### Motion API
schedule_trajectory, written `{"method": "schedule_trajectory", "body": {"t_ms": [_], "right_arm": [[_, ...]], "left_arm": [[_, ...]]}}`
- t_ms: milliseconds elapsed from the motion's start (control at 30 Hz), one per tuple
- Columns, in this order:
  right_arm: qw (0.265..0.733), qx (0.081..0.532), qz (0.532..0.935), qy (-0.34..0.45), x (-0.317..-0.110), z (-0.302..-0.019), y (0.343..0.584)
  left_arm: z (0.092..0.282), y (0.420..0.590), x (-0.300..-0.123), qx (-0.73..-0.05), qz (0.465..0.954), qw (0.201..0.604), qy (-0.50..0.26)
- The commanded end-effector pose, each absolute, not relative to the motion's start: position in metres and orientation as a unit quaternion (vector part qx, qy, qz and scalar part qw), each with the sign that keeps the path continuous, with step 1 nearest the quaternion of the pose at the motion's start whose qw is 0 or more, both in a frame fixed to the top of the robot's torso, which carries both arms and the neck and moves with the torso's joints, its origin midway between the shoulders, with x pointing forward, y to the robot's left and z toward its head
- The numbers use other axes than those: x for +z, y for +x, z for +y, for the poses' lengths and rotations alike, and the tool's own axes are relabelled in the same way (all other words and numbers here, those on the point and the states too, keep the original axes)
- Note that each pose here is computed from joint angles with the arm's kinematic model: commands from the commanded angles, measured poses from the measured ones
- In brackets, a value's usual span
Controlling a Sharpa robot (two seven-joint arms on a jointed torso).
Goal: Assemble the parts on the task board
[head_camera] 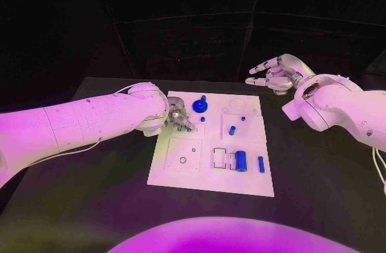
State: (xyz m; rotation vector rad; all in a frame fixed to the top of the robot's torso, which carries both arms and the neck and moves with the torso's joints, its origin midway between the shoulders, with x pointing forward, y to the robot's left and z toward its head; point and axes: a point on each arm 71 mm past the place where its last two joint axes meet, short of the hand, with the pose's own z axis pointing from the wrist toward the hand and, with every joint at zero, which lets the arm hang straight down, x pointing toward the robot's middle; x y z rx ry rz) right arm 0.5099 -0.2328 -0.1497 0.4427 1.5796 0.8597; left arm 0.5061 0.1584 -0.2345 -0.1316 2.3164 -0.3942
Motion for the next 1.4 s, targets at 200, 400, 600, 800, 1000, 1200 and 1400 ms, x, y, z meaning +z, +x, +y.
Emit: {"method": "schedule_trajectory", "body": {"t_ms": [200, 400, 600, 800, 1000, 1200, 1400], "right_arm": [[0.6, 0.374, 0.681, 0.189, -0.1484, -0.2316, 0.5101], [0.6, 0.374, 0.682, 0.189, -0.1484, -0.2315, 0.5101], [0.6, 0.374, 0.682, 0.189, -0.1484, -0.2316, 0.5101], [0.6, 0.373, 0.682, 0.189, -0.1486, -0.2317, 0.5102], [0.599, 0.373, 0.683, 0.189, -0.1488, -0.2315, 0.5103], [0.599, 0.373, 0.683, 0.189, -0.1488, -0.2313, 0.5103], [0.599, 0.374, 0.683, 0.188, -0.1488, -0.2312, 0.5103]], "left_arm": [[0.1602, 0.506, -0.2372, -0.146, 0.916, 0.371, -0.045], [0.1575, 0.5059, -0.2376, -0.146, 0.918, 0.367, -0.041], [0.156, 0.5059, -0.2383, -0.144, 0.92, 0.362, -0.037], [0.1562, 0.5058, -0.2387, -0.143, 0.922, 0.359, -0.035], [0.1564, 0.5057, -0.2387, -0.143, 0.922, 0.359, -0.035], [0.1558, 0.5052, -0.2384, -0.144, 0.921, 0.36, -0.035], [0.1559, 0.5047, -0.2381, -0.146, 0.921, 0.36, -0.037]]}}
